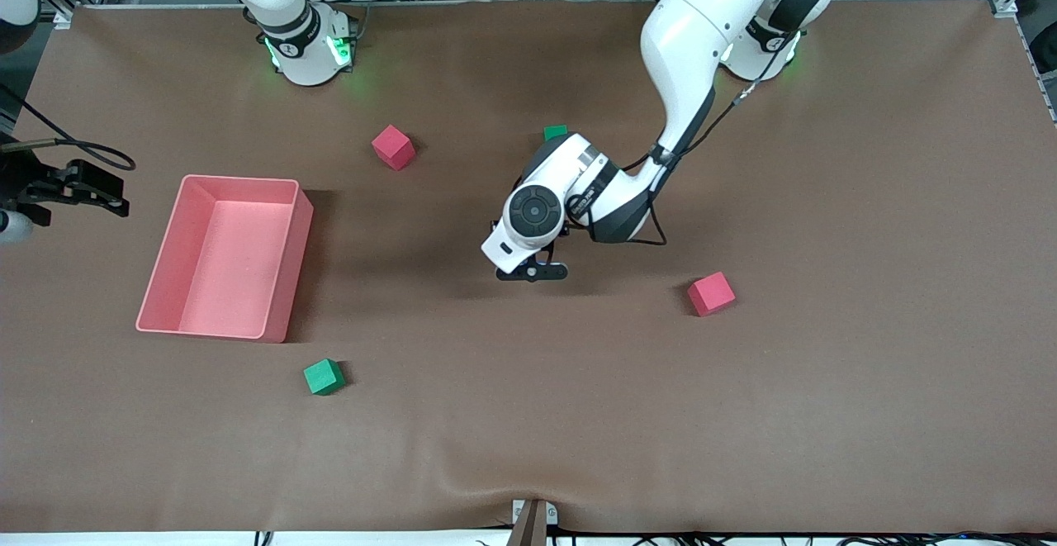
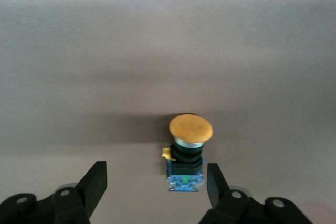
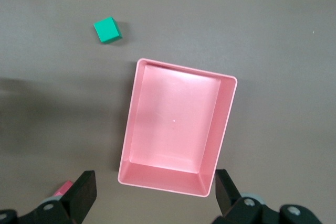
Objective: Place and upright button with both arms
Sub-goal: 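Hold the button cap-up with the left gripper above the table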
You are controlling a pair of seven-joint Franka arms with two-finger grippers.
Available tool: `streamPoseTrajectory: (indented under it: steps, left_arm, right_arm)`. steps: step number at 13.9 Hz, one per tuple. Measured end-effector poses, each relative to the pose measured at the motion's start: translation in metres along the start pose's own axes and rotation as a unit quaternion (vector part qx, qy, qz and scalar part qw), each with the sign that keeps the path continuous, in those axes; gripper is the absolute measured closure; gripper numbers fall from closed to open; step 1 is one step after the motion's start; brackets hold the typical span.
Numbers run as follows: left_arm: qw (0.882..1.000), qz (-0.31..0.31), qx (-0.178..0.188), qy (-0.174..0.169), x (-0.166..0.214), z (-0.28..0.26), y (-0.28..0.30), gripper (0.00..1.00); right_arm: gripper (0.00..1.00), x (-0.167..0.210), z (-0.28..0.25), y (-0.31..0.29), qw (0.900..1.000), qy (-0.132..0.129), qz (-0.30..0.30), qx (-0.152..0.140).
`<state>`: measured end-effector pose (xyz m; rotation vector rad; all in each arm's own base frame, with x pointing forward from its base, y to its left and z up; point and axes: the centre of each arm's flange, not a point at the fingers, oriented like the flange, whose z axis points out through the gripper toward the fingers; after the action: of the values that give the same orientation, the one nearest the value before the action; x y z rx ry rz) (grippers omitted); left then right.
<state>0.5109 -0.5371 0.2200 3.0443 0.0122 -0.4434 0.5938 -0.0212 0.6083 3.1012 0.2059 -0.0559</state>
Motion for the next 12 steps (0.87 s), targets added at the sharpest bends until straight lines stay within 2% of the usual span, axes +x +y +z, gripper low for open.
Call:
streamPoseTrajectory:
  steps: [2,4,9,12]
  left_arm:
    - [1.000,0.009,-0.002,0.002,0.001,0.009,0.002,0.18]
    - [1.000,0.016,-0.004,0.003,0.002,0.017,0.004,0.34]
    - [1.000,0.024,-0.017,-0.003,-0.010,0.029,0.020,0.35]
    - [1.000,0.025,-0.015,-0.004,-0.012,0.031,0.020,0.35]
  right_arm:
    - [0.00,-0.001,0.007,0.001,1.000,-0.003,0.001,0.000]
    - [0.00,-0.003,0.011,0.006,1.000,-0.004,0.005,-0.001]
    - [0.00,-0.014,0.036,0.011,0.999,-0.039,0.019,0.005]
    - [0.00,-0.025,0.035,0.013,0.999,-0.042,0.025,0.006]
